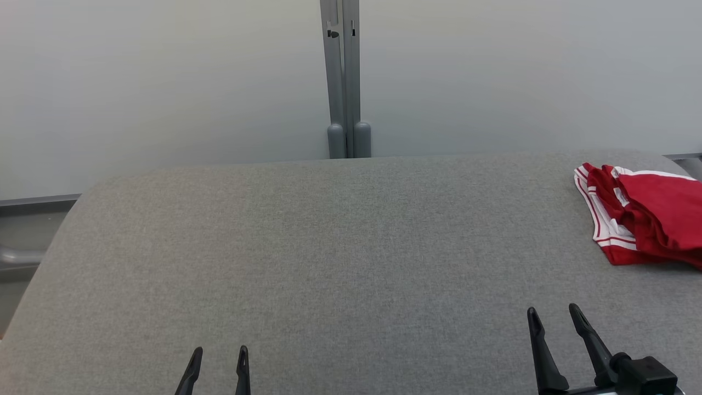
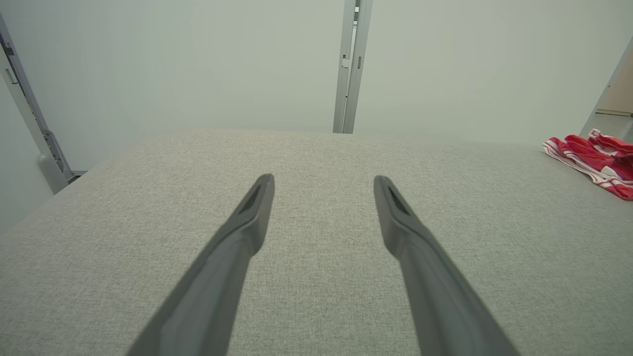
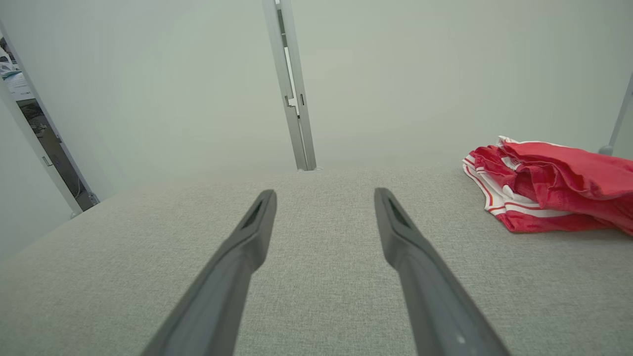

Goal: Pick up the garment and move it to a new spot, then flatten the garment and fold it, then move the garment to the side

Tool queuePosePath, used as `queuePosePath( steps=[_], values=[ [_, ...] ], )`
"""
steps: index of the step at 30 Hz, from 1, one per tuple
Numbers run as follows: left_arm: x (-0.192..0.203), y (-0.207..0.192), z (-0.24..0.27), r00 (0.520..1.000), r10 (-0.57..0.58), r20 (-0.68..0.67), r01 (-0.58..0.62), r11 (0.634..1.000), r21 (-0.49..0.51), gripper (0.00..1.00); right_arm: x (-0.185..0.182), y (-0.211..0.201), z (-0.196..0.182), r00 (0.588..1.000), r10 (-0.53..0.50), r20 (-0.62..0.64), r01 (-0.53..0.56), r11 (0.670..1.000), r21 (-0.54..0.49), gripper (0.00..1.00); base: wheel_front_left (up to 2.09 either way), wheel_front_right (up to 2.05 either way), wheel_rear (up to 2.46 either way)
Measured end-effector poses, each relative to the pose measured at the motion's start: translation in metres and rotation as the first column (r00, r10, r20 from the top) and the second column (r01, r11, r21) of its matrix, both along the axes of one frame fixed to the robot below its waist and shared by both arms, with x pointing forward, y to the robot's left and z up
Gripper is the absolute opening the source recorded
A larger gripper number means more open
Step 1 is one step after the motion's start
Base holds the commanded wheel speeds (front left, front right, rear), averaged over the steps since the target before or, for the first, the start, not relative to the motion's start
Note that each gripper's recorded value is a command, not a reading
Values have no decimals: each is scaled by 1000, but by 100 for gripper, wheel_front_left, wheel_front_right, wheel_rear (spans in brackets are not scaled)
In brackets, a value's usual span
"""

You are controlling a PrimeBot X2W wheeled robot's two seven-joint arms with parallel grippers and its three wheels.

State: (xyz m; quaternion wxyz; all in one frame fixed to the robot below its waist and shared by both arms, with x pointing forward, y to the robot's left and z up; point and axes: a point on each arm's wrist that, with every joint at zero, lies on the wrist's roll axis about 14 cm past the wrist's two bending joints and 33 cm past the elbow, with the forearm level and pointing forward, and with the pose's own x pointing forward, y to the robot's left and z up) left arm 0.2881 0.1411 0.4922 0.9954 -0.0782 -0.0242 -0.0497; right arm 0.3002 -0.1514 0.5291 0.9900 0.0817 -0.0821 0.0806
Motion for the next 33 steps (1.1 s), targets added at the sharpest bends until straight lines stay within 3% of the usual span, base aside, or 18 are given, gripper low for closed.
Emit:
queuePosePath(
  steps=[3,4,9,17,33],
  values=[
    [-1,2,-3,1000,6,-8,-6,1000,1,100,1,0,0,1000,-1,-1,1,1000,3,100,0,0,0],
    [-1,3,-4,1000,12,-13,-12,1000,7,0,1,1,-1,1000,0,-3,0,1000,4,0,0,0,0],
    [-4,3,-18,998,13,-58,-13,1000,-4,0,0,1,-14,999,1,-49,0,1000,15,0,0,0,0],
    [1,12,-23,993,42,-113,-59,987,-152,0,5,-7,-22,994,-13,-106,30,986,164,0,0,0,0],
    [21,26,-21,986,56,-160,-116,910,-398,0,23,-19,-22,987,-12,-158,76,910,407,0,0,0,0]
  ],
)
